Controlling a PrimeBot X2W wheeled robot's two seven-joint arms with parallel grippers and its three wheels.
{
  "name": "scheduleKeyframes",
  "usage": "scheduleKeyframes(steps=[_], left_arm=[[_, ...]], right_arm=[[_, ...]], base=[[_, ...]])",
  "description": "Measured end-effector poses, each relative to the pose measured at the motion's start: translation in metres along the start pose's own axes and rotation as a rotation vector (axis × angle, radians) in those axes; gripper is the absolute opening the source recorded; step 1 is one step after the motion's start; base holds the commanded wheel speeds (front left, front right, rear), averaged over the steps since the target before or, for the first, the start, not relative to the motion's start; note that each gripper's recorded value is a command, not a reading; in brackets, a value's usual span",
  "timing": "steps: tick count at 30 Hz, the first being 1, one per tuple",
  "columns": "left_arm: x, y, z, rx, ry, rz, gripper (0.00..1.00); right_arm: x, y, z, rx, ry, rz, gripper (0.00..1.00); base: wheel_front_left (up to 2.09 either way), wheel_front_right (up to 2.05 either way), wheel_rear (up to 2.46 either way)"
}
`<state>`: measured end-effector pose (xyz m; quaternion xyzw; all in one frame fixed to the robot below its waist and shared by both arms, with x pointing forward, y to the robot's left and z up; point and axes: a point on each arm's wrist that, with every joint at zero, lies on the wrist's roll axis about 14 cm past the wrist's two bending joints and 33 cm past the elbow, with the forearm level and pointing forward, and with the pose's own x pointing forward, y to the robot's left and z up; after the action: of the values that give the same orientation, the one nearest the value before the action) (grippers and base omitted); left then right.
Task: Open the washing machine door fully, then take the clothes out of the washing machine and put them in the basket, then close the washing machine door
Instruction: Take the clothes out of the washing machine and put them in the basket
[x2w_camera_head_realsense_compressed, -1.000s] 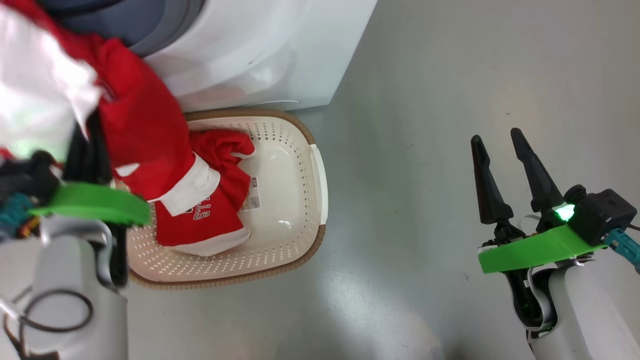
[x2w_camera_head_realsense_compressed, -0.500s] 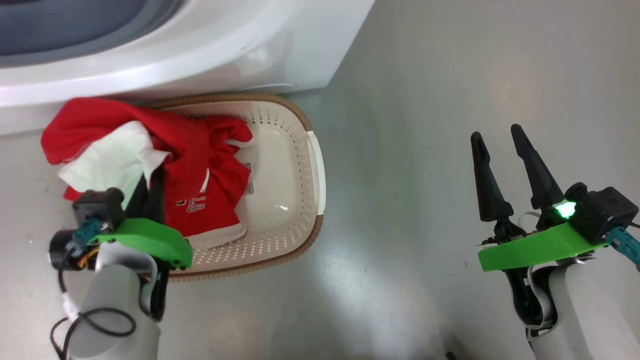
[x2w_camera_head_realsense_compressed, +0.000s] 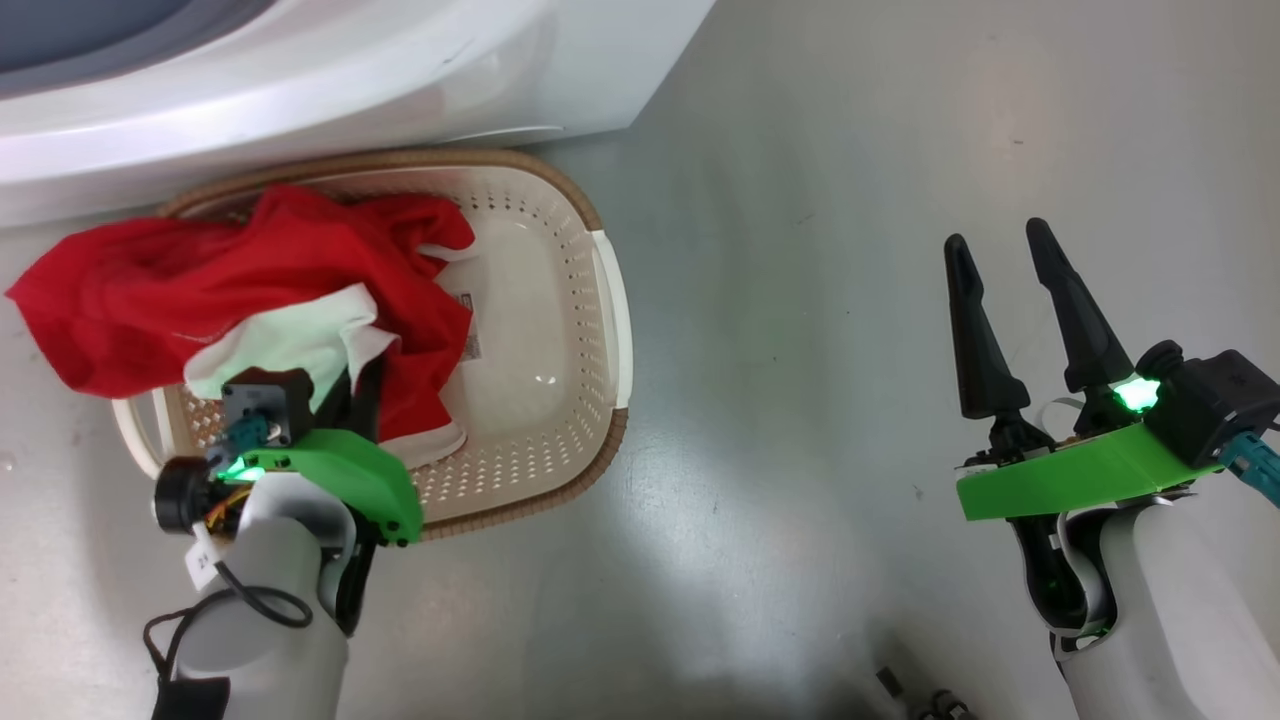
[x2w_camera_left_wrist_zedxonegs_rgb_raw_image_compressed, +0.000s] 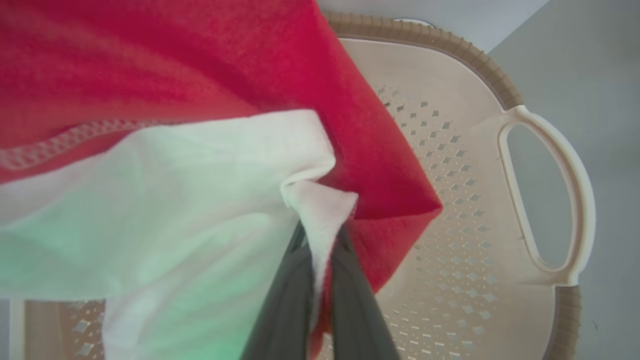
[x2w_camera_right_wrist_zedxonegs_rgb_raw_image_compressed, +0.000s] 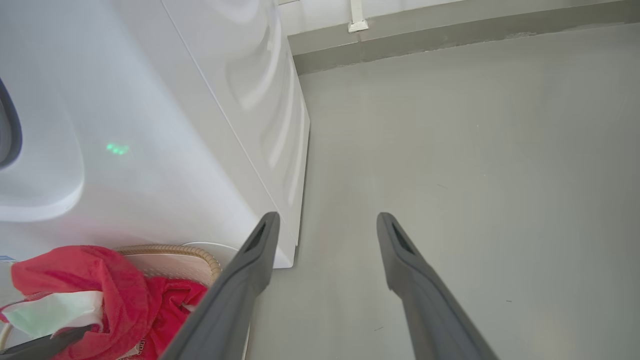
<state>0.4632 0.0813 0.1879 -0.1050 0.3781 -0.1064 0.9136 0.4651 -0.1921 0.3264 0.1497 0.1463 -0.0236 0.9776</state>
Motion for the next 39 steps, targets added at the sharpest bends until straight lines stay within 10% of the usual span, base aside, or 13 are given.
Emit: scheduleKeyframes(steps=[18,20,23,39], left_arm=[[-0.004,-0.051,-0.012,-0.078,0.051,-0.179,0.0],[-0.004,-0.039,-0.011,-0.088,0.049,-0.155,0.25],[-0.005,-0.03,-0.009,-0.077,0.046,-0.142,0.96],[-0.03,-0.013,0.046,-0.106,-0.115,-0.079,1.0]], right_arm=[[-0.001,0.001,0.002,0.007,-0.003,0.002,1.0],[-0.001,0.001,0.002,0.007,-0.003,0.003,1.0],[-0.001,0.002,0.003,0.007,-0.006,0.004,1.0],[-0.01,0.014,0.036,0.007,-0.076,0.031,1.0]], base=[[0.0,0.0,0.0],[0.0,0.0,0.0],[0.0,0.0,0.0],[0.0,0.0,0.0]])
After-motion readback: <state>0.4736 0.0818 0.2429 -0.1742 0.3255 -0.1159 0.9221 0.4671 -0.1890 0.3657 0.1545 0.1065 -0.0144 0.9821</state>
